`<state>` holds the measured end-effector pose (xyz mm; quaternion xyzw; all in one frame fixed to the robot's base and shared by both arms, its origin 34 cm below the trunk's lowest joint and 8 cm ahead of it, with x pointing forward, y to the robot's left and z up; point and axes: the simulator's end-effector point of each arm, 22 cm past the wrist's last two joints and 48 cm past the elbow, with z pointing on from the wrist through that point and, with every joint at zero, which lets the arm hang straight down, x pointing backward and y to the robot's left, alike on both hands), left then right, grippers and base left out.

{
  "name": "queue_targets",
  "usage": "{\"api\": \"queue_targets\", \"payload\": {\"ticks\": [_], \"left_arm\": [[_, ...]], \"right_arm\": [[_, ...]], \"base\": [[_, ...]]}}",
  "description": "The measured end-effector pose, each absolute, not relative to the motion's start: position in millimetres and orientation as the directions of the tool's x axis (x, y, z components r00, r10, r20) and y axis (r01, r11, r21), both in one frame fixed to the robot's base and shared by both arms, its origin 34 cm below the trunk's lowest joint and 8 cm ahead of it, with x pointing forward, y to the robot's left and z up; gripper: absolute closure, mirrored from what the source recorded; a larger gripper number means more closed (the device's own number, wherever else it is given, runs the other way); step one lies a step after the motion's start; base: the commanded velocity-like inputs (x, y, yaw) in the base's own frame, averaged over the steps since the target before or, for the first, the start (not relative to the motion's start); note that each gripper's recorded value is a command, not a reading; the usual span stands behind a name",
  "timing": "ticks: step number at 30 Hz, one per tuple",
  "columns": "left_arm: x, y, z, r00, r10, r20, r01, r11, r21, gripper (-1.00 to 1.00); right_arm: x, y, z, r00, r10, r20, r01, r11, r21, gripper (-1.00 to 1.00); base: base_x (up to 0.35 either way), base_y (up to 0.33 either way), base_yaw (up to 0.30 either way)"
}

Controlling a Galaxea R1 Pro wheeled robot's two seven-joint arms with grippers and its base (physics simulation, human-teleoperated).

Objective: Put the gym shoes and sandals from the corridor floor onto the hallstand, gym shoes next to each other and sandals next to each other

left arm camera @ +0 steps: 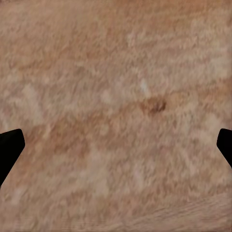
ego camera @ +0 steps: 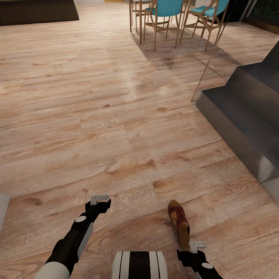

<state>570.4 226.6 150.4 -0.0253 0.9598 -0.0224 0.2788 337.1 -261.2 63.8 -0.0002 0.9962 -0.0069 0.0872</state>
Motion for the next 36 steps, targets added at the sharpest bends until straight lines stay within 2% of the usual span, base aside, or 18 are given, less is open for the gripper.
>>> {"api": "queue_targets", "payload": {"ticks": [17, 25, 36], "left_arm": [[570.5, 226.6, 150.4, -0.843, -0.062, -0.534, -0.037, 0.998, -0.057, -1.00], [570.4, 226.7, 150.5, -0.843, -0.061, -0.534, -0.036, 0.998, -0.057, -1.00], [570.2, 226.7, 150.1, -0.844, -0.061, -0.534, -0.036, 0.998, -0.057, -1.00]], "right_arm": [[336.8, -261.2, 63.7, -0.985, -0.002, -0.173, 0.001, 1.000, -0.014, -1.00], [337.1, -261.1, 63.8, -0.985, -0.002, -0.174, 0.001, 1.000, -0.014, -1.00], [336.8, -261.1, 63.6, -0.985, -0.002, -0.173, 0.001, 1.000, -0.014, -1.00]], "base": [[0.008, 0.000, 0.000], [0.133, 0.000, 0.000], [0.022, 0.000, 0.000]]}}
